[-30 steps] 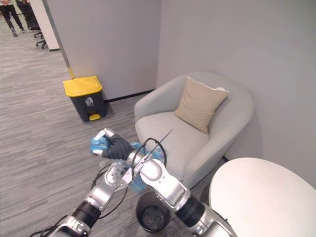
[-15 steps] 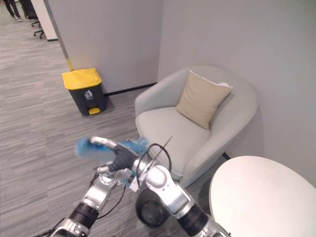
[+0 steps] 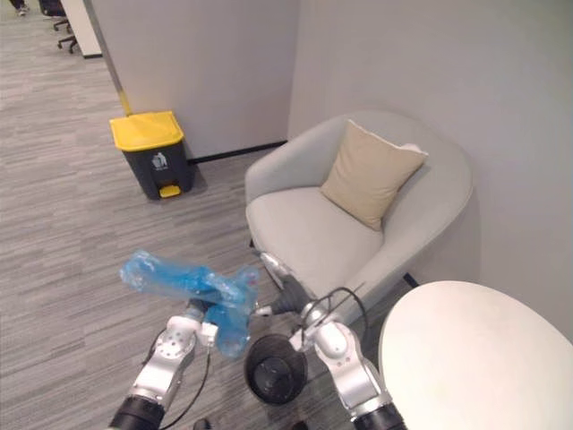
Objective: Gather rubbish on tea table into small bin, then transfer packed bag to large trash can.
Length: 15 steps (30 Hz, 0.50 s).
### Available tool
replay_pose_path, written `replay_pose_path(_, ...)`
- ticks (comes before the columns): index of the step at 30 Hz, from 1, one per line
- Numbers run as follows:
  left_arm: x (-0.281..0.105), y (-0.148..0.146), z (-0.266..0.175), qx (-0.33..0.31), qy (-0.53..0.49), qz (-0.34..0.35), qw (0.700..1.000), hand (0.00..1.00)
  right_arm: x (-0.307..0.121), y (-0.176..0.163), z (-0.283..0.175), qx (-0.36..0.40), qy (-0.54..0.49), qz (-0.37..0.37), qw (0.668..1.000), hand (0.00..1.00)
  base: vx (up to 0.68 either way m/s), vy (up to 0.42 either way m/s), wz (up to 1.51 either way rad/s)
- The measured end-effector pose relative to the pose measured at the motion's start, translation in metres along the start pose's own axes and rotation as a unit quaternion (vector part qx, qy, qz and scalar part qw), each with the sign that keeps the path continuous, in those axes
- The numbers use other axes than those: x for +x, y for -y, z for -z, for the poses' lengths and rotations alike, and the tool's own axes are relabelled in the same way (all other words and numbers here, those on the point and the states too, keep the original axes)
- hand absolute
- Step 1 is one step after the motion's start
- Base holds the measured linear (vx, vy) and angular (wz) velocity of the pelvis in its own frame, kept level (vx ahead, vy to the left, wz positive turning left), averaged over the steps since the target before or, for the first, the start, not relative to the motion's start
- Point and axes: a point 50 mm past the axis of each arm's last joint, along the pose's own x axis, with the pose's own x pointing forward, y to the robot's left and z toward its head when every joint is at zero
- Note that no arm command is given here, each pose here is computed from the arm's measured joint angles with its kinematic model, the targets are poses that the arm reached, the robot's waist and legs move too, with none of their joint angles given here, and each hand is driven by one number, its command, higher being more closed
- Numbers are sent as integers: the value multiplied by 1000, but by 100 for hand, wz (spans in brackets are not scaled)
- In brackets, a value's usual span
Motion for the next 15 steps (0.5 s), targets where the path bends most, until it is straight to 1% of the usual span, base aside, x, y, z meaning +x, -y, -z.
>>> replay_pose_path(3,-9,-8,22,-18,-43,-20,999,100,-11,-2,40,81,-80,23,993,0,10,3,18)
replay_pose_path(6,-19,-16,40,-31,-72,-40,996,100,-18,-12,66,136,-135,30,981,0,6,6,6)
replay_pose_path(8,-23,-20,48,-35,-87,-50,994,100,-25,-19,81,154,-171,25,973,0,-3,7,6)
replay_pose_path(11,-32,-23,66,-42,-118,-61,990,100,-43,-33,110,189,-243,21,951,0,-5,4,8)
replay_pose_path(13,-40,-23,79,-50,-144,-68,986,100,-56,-38,127,223,-288,39,930,0,-8,2,6)
replay_pose_path(15,-46,-23,88,-60,-163,-76,982,100,-66,-42,137,241,-317,53,916,0,0,0,0)
